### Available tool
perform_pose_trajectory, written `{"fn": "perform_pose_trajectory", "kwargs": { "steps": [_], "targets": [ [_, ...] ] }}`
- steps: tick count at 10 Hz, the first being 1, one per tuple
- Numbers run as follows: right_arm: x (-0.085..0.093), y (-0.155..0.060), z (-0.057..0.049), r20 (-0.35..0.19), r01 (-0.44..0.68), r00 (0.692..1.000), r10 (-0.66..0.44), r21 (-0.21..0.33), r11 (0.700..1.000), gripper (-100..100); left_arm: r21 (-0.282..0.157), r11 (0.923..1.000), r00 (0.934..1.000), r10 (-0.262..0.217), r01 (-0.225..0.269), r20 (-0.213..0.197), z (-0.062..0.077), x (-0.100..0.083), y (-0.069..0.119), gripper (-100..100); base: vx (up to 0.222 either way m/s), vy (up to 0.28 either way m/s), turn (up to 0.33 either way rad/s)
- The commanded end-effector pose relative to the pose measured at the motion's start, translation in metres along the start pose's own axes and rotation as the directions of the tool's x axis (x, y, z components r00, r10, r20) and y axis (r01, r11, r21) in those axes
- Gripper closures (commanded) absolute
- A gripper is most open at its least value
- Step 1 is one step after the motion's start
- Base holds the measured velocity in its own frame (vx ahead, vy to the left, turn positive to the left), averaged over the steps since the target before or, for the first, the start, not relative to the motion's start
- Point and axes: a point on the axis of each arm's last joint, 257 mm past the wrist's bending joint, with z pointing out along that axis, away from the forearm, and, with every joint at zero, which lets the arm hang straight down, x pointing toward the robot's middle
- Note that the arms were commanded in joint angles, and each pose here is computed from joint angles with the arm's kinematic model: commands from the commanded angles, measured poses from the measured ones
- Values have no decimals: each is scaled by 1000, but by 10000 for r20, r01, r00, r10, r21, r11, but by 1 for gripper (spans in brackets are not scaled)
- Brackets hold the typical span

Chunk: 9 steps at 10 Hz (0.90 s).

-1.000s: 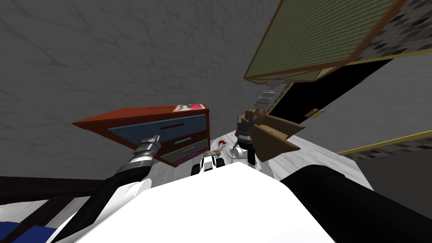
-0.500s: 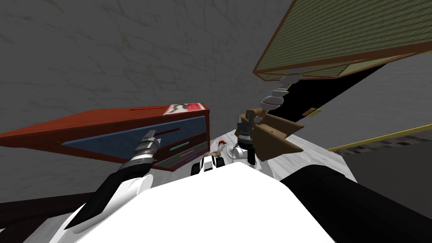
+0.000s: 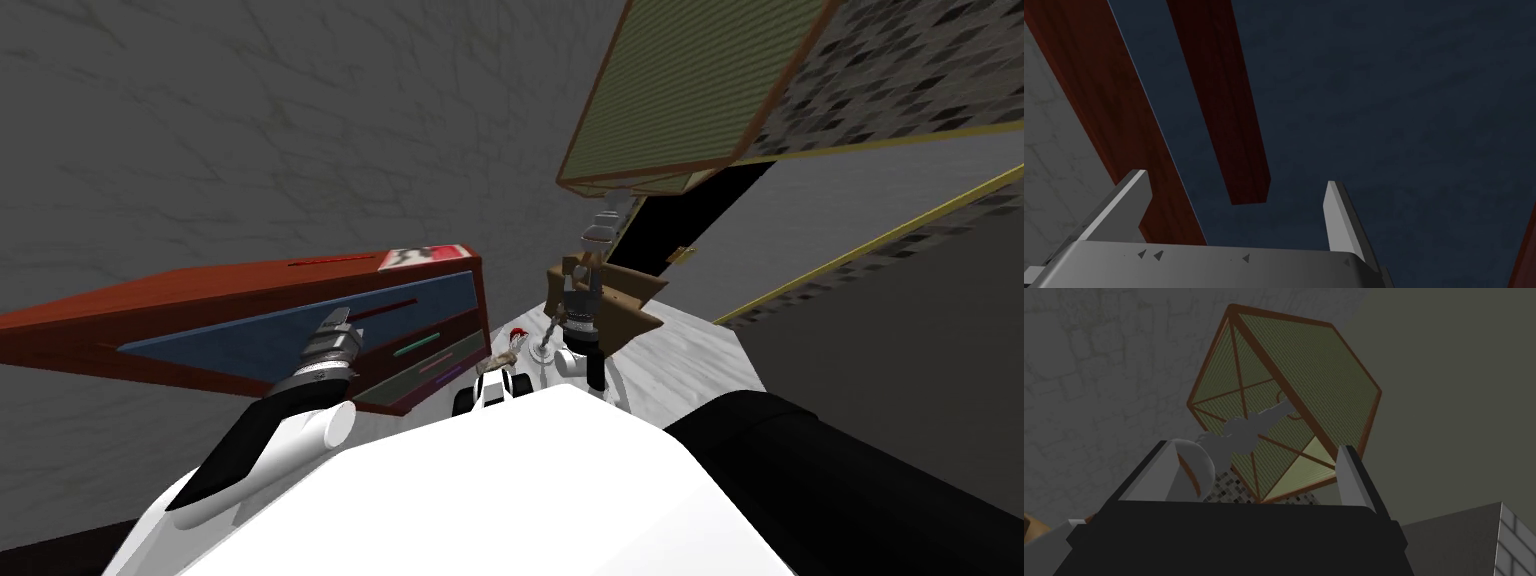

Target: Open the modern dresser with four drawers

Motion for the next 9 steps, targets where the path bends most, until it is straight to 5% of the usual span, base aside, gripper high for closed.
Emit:
{"fn": "perform_pose_trajectory", "kwargs": {
  "steps": [1,5,9],
  "targets": [
    [0,0,0,-1,-2,10000,2,-2,10000,0,-119,9998,9979,162,-155,626,11,-29,4,-100,-99,3,-170],
    [0,0,0,0,-1,10000,1,-1,10000,0,-374,9991,9863,257,-198,1631,27,-72,14,-100,-92,-3,-240],
    [0,0,0,0,-1,10000,1,0,10000,0,-675,9977,9649,189,-12,2620,38,-114,26,-100,-111,-17,-266]
  ]
}}
